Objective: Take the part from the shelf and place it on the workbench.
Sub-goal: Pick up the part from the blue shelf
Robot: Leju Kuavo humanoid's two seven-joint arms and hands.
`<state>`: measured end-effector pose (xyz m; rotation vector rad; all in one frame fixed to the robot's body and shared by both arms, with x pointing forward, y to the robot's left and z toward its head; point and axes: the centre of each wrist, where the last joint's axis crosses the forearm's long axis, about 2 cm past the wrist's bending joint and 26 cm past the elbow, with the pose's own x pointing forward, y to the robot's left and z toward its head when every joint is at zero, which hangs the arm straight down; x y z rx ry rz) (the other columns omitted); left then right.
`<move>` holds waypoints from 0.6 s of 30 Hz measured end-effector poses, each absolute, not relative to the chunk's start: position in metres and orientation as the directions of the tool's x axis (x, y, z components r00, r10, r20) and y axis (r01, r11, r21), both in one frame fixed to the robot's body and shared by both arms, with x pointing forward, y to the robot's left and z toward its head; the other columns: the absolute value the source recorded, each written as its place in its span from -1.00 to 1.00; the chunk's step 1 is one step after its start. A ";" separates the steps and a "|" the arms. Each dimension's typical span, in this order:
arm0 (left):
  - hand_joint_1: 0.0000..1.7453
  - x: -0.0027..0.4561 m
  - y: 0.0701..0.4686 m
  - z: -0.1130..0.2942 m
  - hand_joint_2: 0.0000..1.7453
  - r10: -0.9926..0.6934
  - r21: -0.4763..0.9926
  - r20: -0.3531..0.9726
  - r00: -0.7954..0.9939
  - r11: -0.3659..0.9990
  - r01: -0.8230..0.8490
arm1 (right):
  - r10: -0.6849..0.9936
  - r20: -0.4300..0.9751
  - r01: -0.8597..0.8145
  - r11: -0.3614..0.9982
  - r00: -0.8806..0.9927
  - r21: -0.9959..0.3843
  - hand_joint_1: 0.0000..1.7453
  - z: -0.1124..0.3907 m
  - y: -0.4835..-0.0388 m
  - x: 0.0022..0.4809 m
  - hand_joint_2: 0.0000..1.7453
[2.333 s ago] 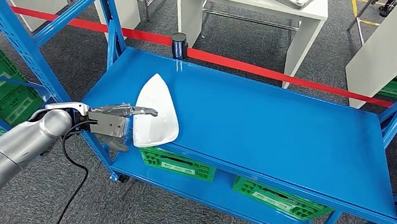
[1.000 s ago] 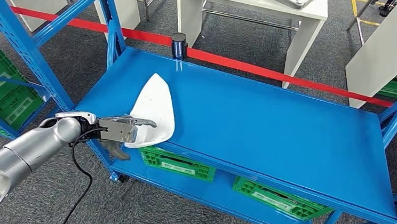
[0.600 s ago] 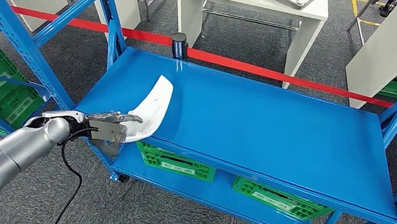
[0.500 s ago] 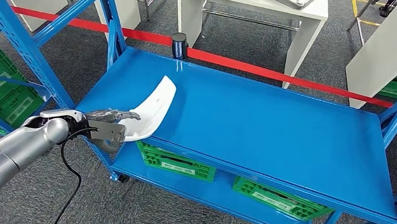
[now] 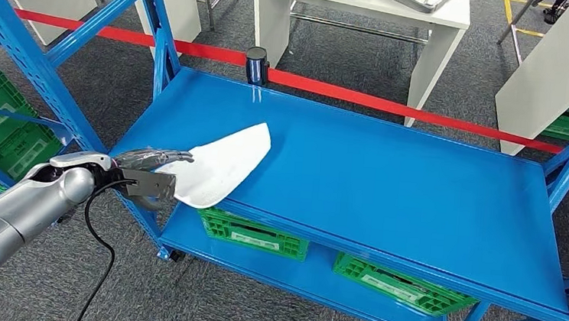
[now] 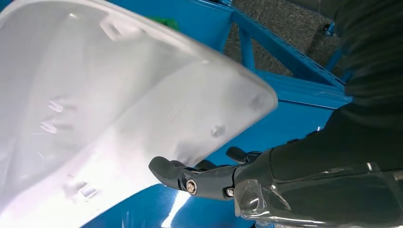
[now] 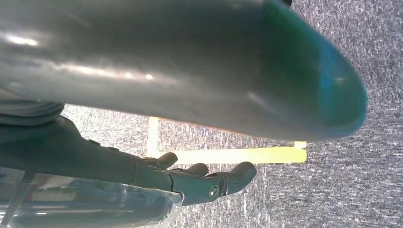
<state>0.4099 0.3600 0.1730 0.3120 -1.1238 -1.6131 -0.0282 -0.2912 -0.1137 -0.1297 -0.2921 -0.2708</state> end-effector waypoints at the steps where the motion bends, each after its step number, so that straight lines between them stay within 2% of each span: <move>1: -1.00 0.410 0.360 0.173 1.00 -0.866 0.789 0.335 -0.372 0.042 0.613 | -0.245 0.301 0.282 0.955 0.922 -0.087 -1.00 -0.114 -0.291 -0.028 -1.00; 8: -1.00 0.411 0.365 0.175 1.00 -0.885 0.824 0.331 -0.327 0.102 0.558 | -0.255 0.298 0.293 0.952 0.920 -0.089 -1.00 -0.114 -0.291 -0.028 -1.00; 18: -1.00 0.398 0.377 0.158 1.00 -0.886 0.795 0.384 -0.259 0.175 0.581 | -0.245 0.306 0.286 0.953 0.920 -0.096 -1.00 -0.114 -0.291 -0.028 -1.00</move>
